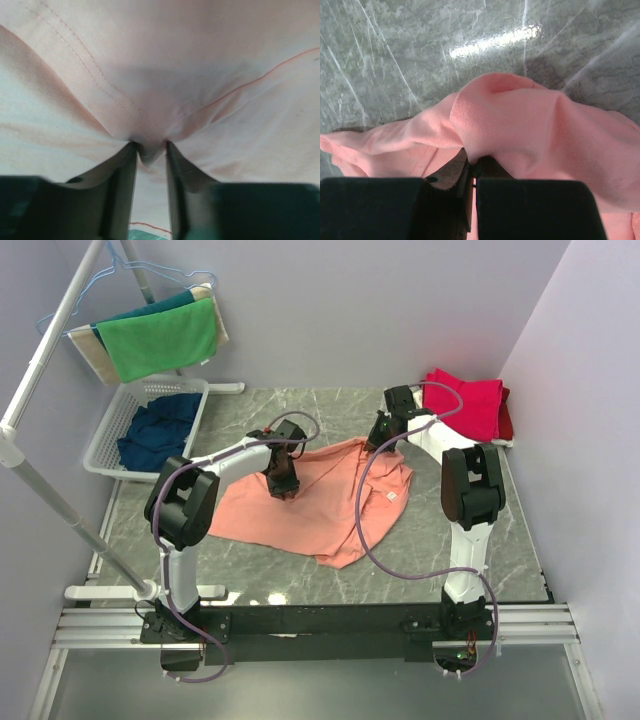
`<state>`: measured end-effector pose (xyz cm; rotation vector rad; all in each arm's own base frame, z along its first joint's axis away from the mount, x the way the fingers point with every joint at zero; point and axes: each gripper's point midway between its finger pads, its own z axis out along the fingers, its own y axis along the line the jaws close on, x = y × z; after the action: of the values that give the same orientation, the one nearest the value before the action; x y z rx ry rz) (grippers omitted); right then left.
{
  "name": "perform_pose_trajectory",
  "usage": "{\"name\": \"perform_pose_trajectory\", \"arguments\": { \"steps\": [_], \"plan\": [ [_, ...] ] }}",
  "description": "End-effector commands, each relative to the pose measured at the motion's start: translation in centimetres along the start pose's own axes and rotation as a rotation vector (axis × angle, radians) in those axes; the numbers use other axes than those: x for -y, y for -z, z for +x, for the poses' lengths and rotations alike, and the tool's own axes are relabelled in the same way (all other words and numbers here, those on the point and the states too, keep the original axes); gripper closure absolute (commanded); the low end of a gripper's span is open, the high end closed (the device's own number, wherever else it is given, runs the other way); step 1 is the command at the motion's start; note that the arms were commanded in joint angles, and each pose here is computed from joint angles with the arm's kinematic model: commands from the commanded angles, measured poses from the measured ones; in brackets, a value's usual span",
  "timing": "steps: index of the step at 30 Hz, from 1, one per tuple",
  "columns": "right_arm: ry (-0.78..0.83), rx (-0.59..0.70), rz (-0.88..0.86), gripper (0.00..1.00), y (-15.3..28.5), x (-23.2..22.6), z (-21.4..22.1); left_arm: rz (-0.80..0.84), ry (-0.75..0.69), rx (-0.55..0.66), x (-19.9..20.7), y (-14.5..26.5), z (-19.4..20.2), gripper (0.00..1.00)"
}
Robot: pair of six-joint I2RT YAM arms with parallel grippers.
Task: Fold and stack the t-shirts
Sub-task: Flatten the tshirt out
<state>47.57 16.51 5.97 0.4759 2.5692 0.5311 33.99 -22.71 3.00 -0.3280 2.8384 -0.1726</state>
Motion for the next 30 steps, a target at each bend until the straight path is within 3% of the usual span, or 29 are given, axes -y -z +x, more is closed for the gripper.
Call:
{"name": "perform_pose_trajectory", "arguments": {
  "steps": [1, 5, 8, 11, 14, 19, 25, 30],
  "plan": [
    [-0.013, 0.003, 0.000, 1.00, 0.2, 0.3, -0.3, 0.026, -0.013, 0.061, 1.0, 2.1, -1.7, 0.60],
    [-0.013, 0.002, -0.001, 1.00, 0.3, 0.2, -0.2, 0.035, -0.014, 0.056, 1.2, 1.9, -1.6, 0.62],
    [-0.015, 0.000, 0.001, 1.00, 0.2, 0.3, -0.2, 0.033, -0.017, 0.048, 1.2, 1.4, -1.3, 0.69],
    [-0.014, 0.002, -0.001, 1.00, 0.3, 0.2, -0.3, 0.028, -0.019, 0.046, 1.1, 1.0, -1.3, 0.81],
    [-0.015, -0.001, 0.002, 1.00, 0.3, 0.3, -0.1, 0.029, -0.019, 0.056, 1.3, 1.1, -1.7, 0.99],
    [-0.010, 0.006, 0.010, 1.00, 0.7, 0.3, -0.3, 0.009, -0.030, 0.100, 0.9, 2.2, -2.6, 0.99],
    [0.012, 0.062, 0.074, 1.00, 2.6, 0.8, -1.6, -0.101, 0.047, 0.337, -2.2, 8.2, -8.1, 0.99],
    [0.022, 0.076, 0.078, 0.89, 3.6, 0.7, -2.0, -0.204, 0.182, 0.529, -7.5, 13.5, -12.8, 0.99]
  ]
}}
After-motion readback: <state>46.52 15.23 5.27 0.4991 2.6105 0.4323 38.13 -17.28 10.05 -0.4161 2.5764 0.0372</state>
